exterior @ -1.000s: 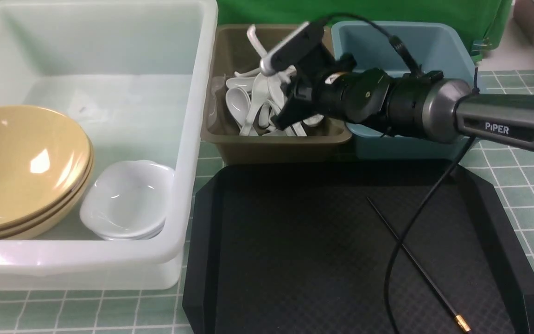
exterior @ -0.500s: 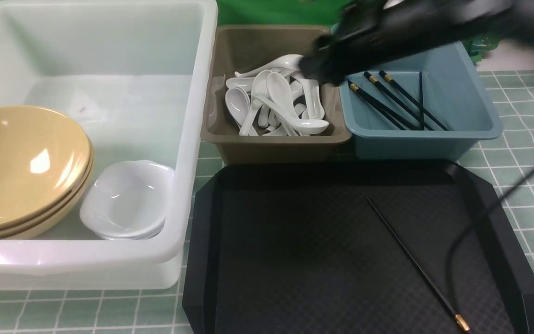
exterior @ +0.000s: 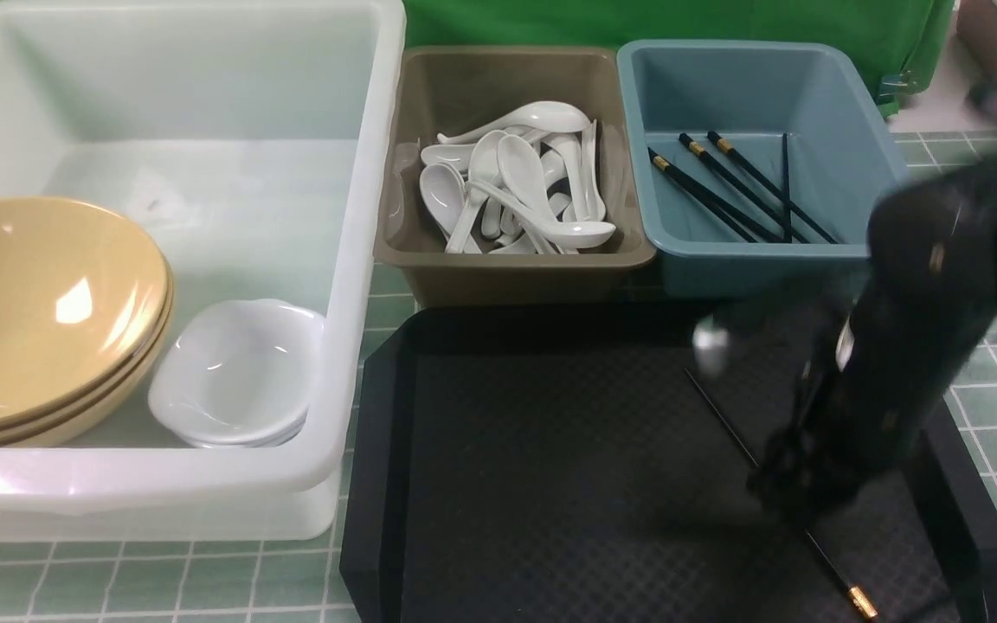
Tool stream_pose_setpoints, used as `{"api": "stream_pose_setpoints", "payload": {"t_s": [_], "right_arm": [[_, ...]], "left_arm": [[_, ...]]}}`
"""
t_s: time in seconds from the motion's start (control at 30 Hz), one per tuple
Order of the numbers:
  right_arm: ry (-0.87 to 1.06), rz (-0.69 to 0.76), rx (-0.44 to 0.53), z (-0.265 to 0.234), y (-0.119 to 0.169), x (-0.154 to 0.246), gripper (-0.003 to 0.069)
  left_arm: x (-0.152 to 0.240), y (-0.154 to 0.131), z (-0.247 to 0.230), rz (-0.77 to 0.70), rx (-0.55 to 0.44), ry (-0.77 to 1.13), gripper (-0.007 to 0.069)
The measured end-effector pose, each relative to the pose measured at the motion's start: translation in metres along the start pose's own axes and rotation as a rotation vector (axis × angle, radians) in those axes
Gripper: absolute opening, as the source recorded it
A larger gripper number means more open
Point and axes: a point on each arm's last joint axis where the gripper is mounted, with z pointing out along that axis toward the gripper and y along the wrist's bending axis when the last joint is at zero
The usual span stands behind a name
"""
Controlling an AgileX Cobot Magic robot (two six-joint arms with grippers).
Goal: On blue table put chopsticks spoon bowls plates into blue grey white boxes.
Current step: 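Grasp the chopsticks with the right gripper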
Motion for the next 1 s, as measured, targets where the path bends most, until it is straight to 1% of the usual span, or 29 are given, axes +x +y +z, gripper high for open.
{"api": "stream_pose_setpoints", "payload": {"t_s": [0.17, 0.3, 0.57, 0.87, 1.0], "right_arm": [[-0.055, 0.021, 0.003, 0.007, 0.0, 0.001, 0.0239], [-0.066, 0.021, 0.003, 0.007, 0.0, 0.0, 0.0211], [-0.062, 0.02, 0.004, 0.008, 0.0, 0.0, 0.0212], [-0.018, 0.018, 0.006, 0.018, -0.001, -0.004, 0.0238], [-0.016, 0.005, 0.002, 0.019, 0.0, -0.007, 0.0224]], "left_arm": [[0.0, 0.0, 0.0, 0.0, 0.0, 0.0, 0.0005], [0.0, 0.0, 0.0, 0.0, 0.0, 0.0, 0.0005], [0.0, 0.0, 0.0, -0.008, 0.0, 0.001, 0.0005], [0.0, 0.0, 0.0, -0.014, -0.001, 0.002, 0.0005], [0.0, 0.0, 0.0, -0.014, -0.002, 0.002, 0.0005]]}}
